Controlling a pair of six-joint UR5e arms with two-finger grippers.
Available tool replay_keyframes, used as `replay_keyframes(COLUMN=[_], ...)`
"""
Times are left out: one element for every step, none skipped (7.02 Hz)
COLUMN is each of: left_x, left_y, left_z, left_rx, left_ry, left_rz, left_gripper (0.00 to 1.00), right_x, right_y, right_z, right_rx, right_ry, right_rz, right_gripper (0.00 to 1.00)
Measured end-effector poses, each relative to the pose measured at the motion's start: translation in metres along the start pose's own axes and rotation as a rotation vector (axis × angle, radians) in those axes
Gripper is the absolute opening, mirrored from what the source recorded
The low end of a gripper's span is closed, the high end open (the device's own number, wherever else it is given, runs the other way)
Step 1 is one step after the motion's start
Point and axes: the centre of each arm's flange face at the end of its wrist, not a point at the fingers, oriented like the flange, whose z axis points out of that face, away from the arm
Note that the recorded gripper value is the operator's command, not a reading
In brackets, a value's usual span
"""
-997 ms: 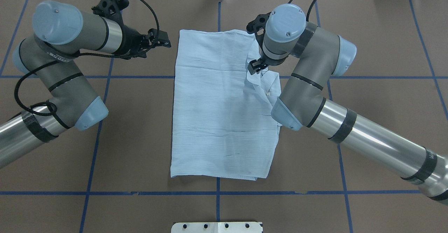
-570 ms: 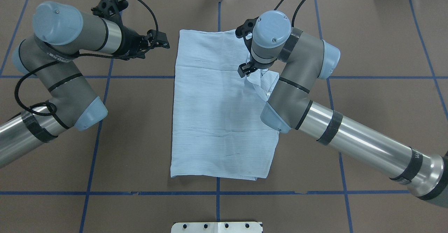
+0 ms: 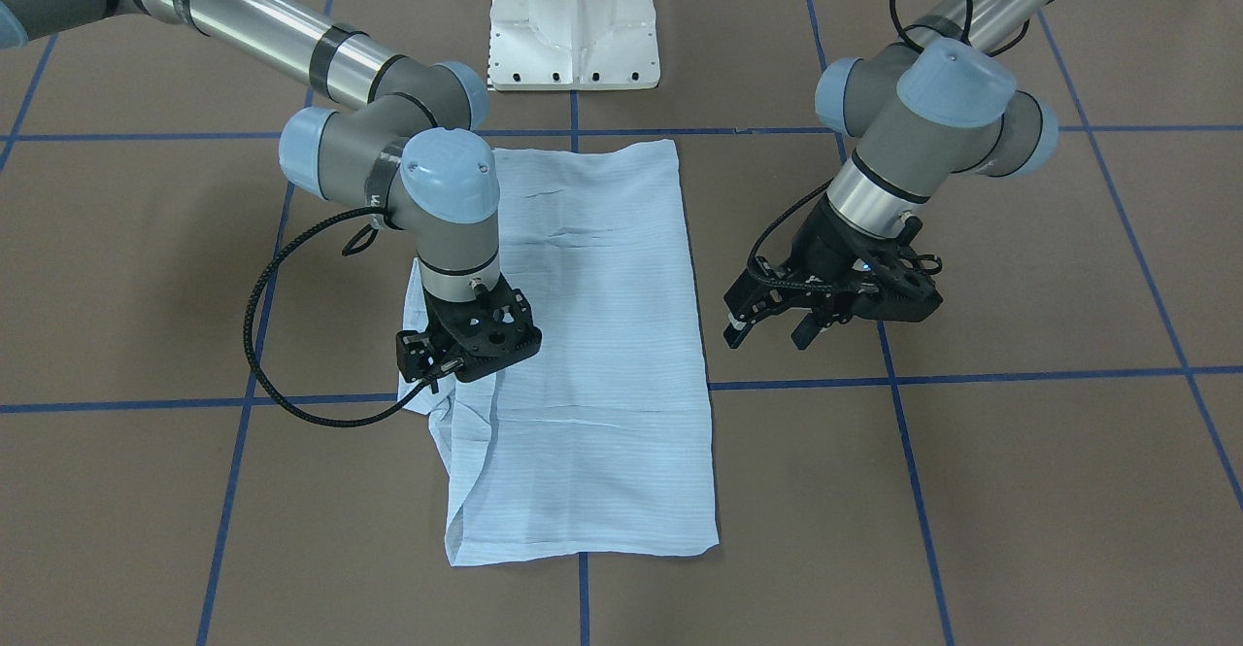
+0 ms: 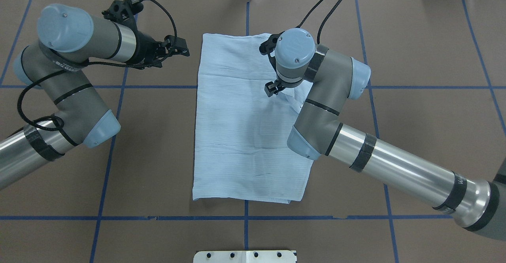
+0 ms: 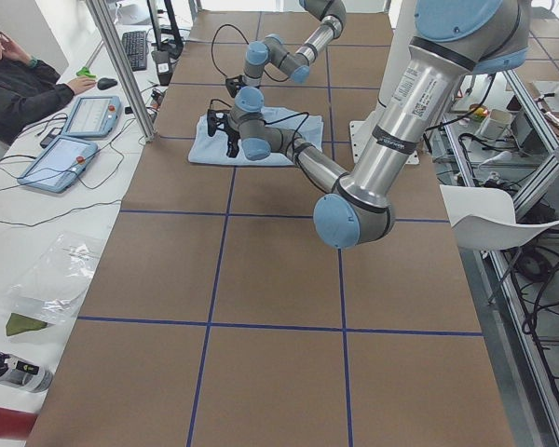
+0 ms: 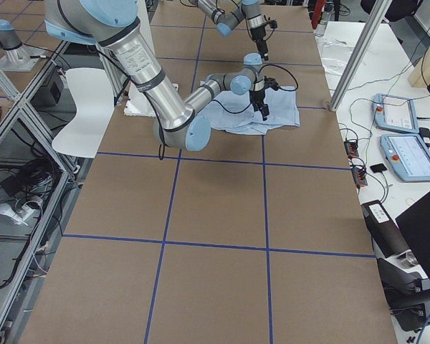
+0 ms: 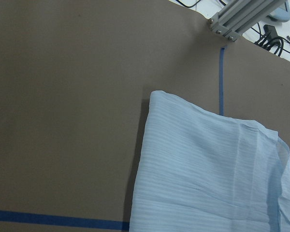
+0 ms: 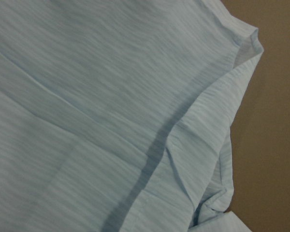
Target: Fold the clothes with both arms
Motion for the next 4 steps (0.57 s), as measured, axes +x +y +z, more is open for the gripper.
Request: replay_keyframes(left_x=[0.000, -0.001, -0.001, -0.001], left_y=[0.000, 0.000, 0.000, 0.000], left_z=[0.000, 0.000, 0.000, 0.000], left_rx=[0.000, -0.001, -0.001, -0.001], left_ry=[0.000, 0.000, 0.001, 0.001], left_rz=[0.000, 0.000, 0.000, 0.000], left_gripper=[1.00, 1.00, 1.00, 1.00], right_x=[0.001, 0.004, 0.007, 0.014], right_y=[0.002, 0.005, 0.007, 0.009], right_z=[0.004, 0.009, 0.013, 0.018], right_rx=[-0.006, -0.014, -0.023, -0.031], right_ry=[0.007, 0.014, 0.021, 0.030], right_rz=[0.000, 0.001, 0.003, 0.008], right_gripper=[1.00, 1.00, 1.00, 1.00])
